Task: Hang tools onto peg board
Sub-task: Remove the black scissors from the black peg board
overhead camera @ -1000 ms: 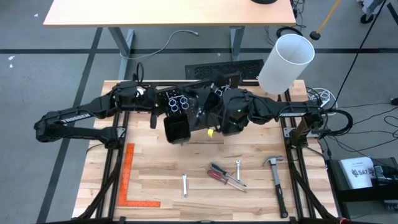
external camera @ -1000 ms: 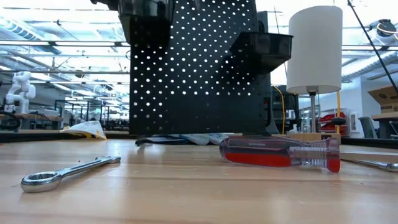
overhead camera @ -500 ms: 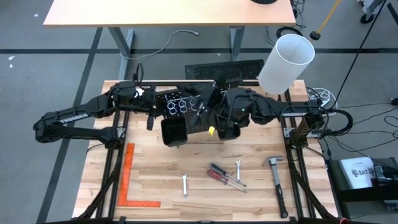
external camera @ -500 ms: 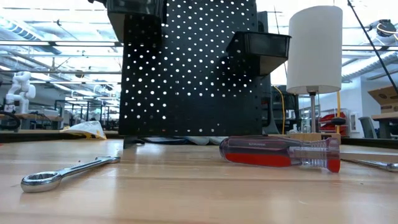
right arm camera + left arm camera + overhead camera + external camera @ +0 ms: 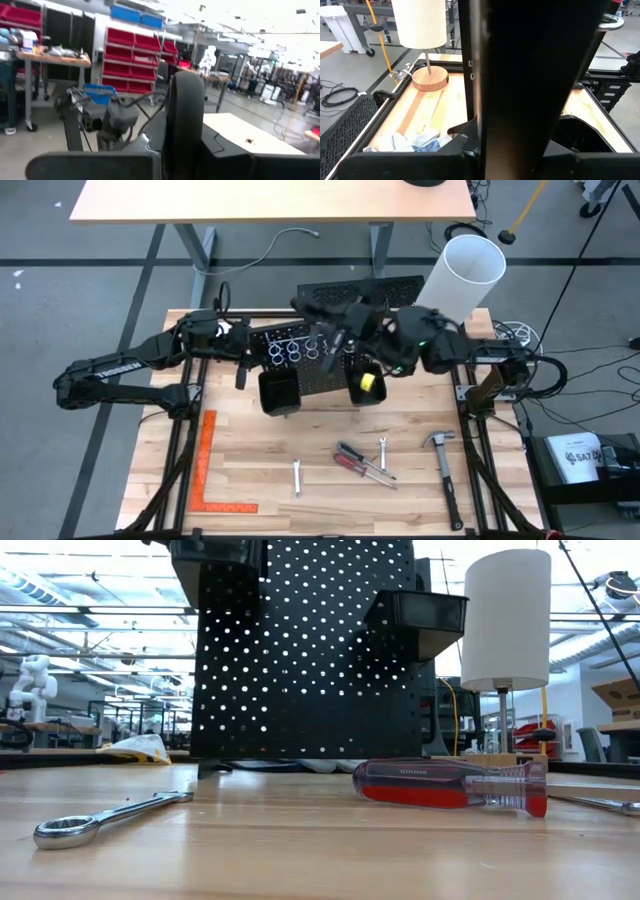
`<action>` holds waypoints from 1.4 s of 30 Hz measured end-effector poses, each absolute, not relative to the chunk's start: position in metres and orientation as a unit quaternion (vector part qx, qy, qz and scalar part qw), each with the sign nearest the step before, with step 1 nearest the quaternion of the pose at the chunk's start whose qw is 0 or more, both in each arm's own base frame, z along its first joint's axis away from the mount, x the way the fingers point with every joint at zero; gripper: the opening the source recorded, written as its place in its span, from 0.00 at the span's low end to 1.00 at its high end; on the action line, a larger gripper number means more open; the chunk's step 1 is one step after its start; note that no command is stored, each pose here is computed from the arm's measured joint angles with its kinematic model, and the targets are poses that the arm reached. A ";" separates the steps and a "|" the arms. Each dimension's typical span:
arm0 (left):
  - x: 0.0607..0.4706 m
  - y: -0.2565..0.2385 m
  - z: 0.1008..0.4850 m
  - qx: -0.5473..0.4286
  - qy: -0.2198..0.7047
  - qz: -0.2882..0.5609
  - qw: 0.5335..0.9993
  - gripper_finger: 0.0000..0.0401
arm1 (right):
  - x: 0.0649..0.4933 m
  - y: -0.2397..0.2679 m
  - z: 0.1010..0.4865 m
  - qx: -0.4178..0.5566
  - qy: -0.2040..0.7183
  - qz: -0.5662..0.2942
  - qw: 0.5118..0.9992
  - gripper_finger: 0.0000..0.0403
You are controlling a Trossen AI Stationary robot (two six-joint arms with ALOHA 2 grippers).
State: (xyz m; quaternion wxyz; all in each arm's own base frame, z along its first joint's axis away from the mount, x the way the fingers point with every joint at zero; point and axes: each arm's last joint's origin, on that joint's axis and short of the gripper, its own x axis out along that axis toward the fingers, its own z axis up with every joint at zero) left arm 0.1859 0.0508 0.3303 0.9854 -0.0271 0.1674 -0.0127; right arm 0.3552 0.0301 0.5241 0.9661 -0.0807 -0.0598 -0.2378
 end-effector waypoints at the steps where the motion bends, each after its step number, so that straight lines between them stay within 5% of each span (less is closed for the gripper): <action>1: 0.186 0.051 0.330 -0.027 0.168 -0.013 0.985 0.15 | 0.352 0.030 0.528 -0.083 -0.066 -0.234 0.966 0.09; 22: 0.186 0.050 0.333 -0.022 0.149 -0.018 0.989 0.16 | 0.270 0.035 0.579 -0.112 -0.153 -0.091 0.978 0.09; 29: 0.187 0.050 0.335 -0.036 0.133 -0.014 0.990 0.34 | 0.263 0.047 0.576 -0.104 -0.135 0.023 0.985 0.09; 37: 0.187 0.051 0.337 -0.028 0.126 -0.003 0.992 0.37 | 0.264 0.067 0.557 -0.099 -0.050 0.111 0.988 0.09; 42: 0.187 0.051 0.338 -0.027 0.126 0.003 0.992 0.37 | 0.269 0.080 0.527 -0.086 0.087 0.139 0.983 0.09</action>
